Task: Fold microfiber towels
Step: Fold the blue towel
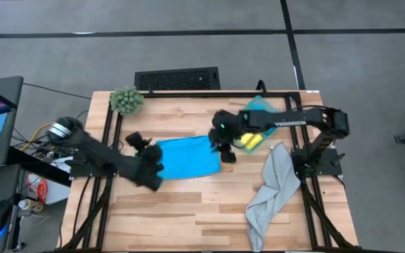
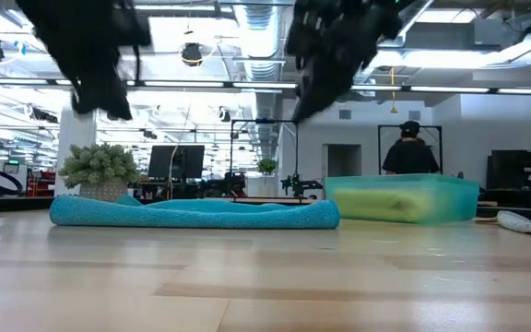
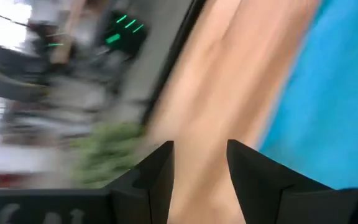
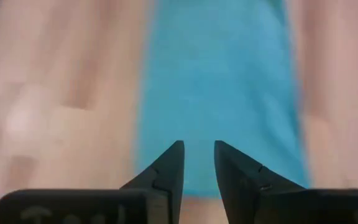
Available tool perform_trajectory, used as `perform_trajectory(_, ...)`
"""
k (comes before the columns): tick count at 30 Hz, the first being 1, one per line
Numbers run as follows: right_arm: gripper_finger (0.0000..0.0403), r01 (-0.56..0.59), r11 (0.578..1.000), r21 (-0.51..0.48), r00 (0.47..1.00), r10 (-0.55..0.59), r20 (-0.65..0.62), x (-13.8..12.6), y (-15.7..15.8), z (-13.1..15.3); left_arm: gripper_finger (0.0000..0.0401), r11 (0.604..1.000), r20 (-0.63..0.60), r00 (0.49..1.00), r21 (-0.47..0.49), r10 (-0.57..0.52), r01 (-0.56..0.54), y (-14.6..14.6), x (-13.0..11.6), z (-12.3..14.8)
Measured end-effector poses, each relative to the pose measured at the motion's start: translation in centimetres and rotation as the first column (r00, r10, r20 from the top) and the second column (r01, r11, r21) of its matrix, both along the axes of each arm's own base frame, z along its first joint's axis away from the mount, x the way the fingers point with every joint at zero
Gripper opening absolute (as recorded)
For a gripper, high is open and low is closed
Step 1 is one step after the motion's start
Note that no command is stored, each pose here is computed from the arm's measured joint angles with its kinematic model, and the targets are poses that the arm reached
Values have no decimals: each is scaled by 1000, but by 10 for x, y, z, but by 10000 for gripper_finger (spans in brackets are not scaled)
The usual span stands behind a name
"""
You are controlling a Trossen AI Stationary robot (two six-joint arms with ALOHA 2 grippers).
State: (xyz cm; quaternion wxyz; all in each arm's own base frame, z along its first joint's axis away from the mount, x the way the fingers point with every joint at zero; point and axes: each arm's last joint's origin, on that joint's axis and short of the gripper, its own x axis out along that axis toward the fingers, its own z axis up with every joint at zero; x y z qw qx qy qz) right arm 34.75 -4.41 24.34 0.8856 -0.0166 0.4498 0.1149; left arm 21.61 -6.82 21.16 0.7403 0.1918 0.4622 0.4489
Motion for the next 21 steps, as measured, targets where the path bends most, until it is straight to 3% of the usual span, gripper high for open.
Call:
perform_trajectory(2, 108, -63, 998, 18, 995, 62, 76, -6, 17, -1, 142, 994, 207, 976, -70, -65, 81, -14, -15, 9)
perform_trajectory(4, 104, -80, 997, 24, 985, 75, 155, -10, 31, -12, 142, 977, 389, 913, -115, -119, 177, -26, -28, 10)
perform_trajectory(7, 97, -34, 999, -15, 975, 36, 217, -19, 47, -34, 140, 940, 545, 825, -181, -148, 288, -36, -39, -1)
perform_trajectory(10, 93, 45, 997, -66, 964, -26, 264, -23, 58, -51, 123, 902, 569, 805, -243, -165, 357, -39, -38, -23)
perform_trajectory(13, 93, 72, 996, -58, 956, -53, 288, -21, 67, -65, 93, 891, 572, 803, -259, -170, 373, -38, -32, -43)
perform_trajectory(18, 92, 93, 995, -29, 981, -87, 174, -22, 75, -95, 43, 907, 525, 831, -236, -183, 349, -40, -26, -64)
perform_trajectory(21, 92, 95, 995, -27, 989, -91, 118, -20, 79, -113, 21, 892, 482, 856, -280, -187, 353, -44, -22, -77)
